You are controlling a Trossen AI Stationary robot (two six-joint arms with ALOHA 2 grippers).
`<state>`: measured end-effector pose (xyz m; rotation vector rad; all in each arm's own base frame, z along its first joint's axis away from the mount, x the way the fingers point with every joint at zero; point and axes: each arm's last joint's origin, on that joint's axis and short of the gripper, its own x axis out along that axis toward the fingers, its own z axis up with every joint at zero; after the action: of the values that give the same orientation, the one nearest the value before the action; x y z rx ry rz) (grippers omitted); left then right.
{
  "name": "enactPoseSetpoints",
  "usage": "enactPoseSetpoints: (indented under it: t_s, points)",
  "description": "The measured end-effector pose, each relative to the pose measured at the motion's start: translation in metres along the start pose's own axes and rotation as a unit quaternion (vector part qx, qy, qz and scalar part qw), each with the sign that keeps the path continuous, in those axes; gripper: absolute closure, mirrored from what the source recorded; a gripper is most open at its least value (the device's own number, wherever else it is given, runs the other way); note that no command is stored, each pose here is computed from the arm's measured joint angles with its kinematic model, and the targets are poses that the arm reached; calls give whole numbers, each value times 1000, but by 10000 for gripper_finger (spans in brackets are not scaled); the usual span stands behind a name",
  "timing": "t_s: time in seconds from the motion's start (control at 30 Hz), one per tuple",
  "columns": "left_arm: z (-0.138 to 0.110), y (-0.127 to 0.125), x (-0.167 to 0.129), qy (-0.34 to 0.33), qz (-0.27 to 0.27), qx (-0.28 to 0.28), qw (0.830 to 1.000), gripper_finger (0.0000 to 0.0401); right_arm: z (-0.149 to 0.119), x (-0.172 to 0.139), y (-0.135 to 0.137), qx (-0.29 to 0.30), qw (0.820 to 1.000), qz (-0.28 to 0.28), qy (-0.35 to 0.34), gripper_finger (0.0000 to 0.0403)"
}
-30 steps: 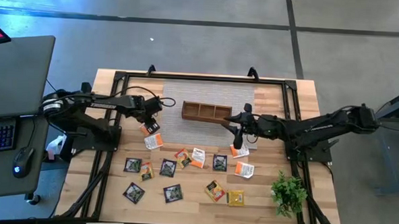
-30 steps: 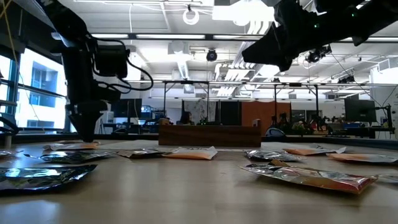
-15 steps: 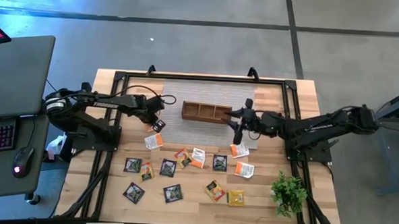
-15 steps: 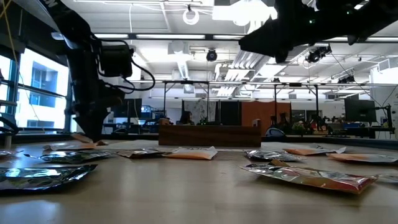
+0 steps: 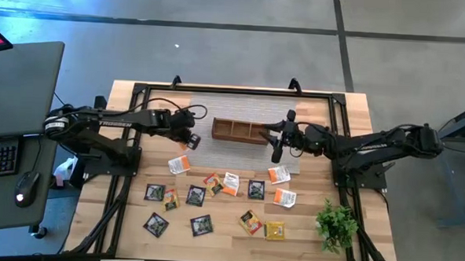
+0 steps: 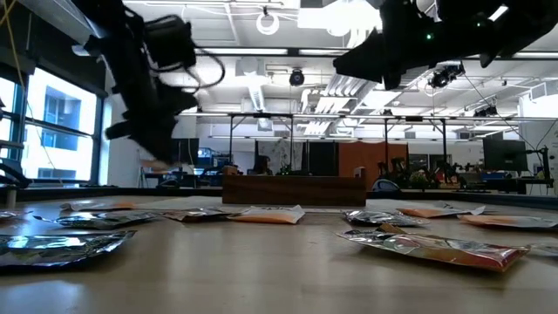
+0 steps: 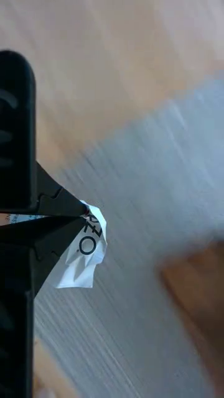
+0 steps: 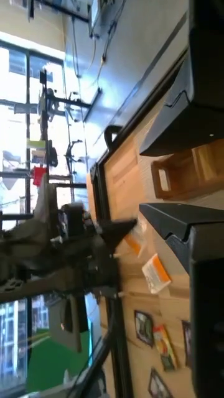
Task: Pick & Place Tea
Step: Put the orange tea bag into the left section of the wooden organizer
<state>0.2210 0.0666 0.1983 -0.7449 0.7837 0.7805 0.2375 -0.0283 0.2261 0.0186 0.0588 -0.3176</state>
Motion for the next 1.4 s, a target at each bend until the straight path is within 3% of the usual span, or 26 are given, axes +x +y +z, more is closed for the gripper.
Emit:
enactPoseSetpoints:
  t_s: [0.13, 0.27, 0.43, 0.63, 0.87, 1.13, 1.4]
  points:
    - [14, -29, 0, -142, -77, -31, 986, 401, 0, 0, -1, 11, 1000, -6, -1, 274]
    - [25, -48, 10, -247, -101, -46, 963, 401, 1, 0, 0, 14, 1000, -3, -6, 274]
    - [25, -53, 40, -287, -84, -98, 949, 401, 1, 0, 0, 14, 1000, -3, -7, 274]
    - [26, -62, 73, -332, -71, -93, 936, 401, 1, 0, 0, 12, 1000, -1, -7, 274]
    - [38, -76, 77, -333, -48, -86, 938, 378, 1, 0, 0, 9, 1000, 0, -4, 274]
    - [41, -79, 78, -276, 26, -87, 957, 345, 0, 0, 1, -3, 1000, 21, 0, 274]
    - [44, -80, 73, -232, 84, -65, 967, 344, 0, 0, 1, -3, 1000, 22, 0, 274]
